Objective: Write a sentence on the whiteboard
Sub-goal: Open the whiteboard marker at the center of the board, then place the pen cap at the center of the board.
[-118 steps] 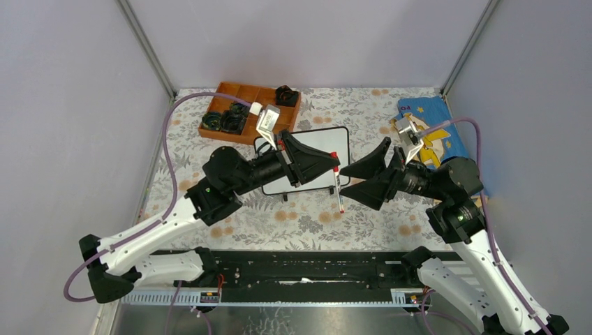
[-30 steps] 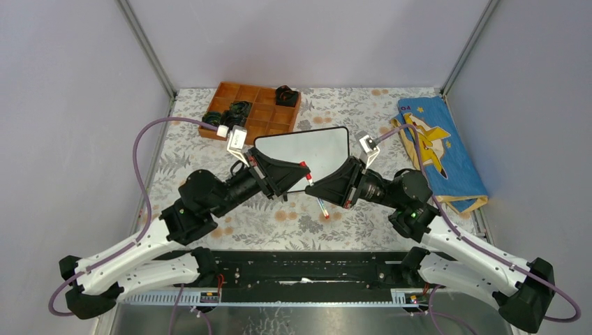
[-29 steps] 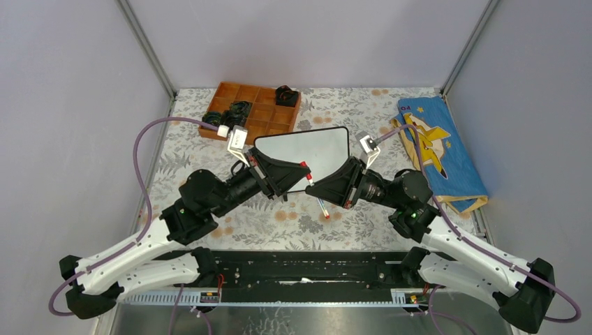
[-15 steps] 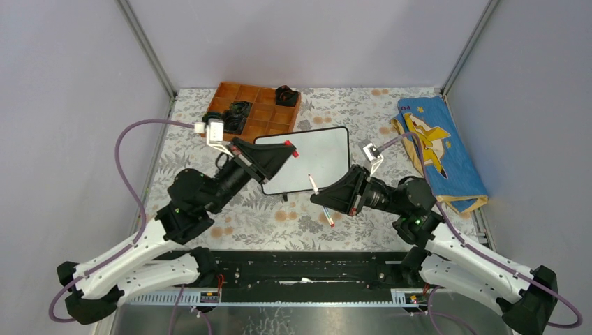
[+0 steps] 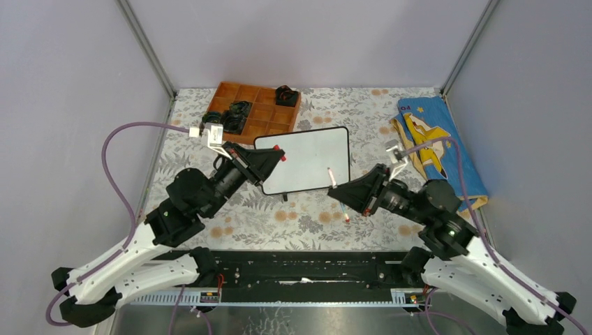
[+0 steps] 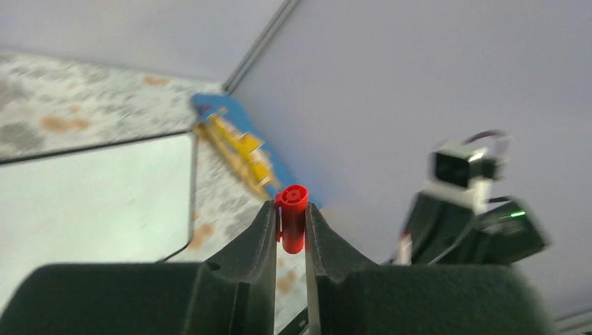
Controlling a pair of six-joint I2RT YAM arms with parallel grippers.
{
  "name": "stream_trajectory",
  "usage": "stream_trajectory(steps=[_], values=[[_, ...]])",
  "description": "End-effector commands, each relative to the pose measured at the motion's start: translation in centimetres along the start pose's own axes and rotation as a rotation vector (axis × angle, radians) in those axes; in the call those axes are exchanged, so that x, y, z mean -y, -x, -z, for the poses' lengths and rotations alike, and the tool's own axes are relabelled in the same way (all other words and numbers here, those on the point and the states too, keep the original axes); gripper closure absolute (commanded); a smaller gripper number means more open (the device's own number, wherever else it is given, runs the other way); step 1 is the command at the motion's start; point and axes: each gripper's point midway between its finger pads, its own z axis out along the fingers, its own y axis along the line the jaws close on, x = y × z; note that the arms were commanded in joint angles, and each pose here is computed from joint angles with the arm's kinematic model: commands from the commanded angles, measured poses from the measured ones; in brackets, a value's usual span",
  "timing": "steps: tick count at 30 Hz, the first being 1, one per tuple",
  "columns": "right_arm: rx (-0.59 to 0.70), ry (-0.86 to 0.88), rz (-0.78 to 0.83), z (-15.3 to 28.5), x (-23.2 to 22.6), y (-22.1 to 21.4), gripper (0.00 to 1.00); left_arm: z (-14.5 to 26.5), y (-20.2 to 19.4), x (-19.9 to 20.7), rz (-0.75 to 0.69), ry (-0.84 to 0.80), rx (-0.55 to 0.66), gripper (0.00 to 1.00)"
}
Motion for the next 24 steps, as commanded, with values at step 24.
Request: stream_trajectory(steps=[24], values=[[0.13, -0.864, 0.303, 10.7, 12.9, 2.8, 1.0, 3.8, -24.2, -13.6, -0.421, 0.376, -0.918, 1.0]])
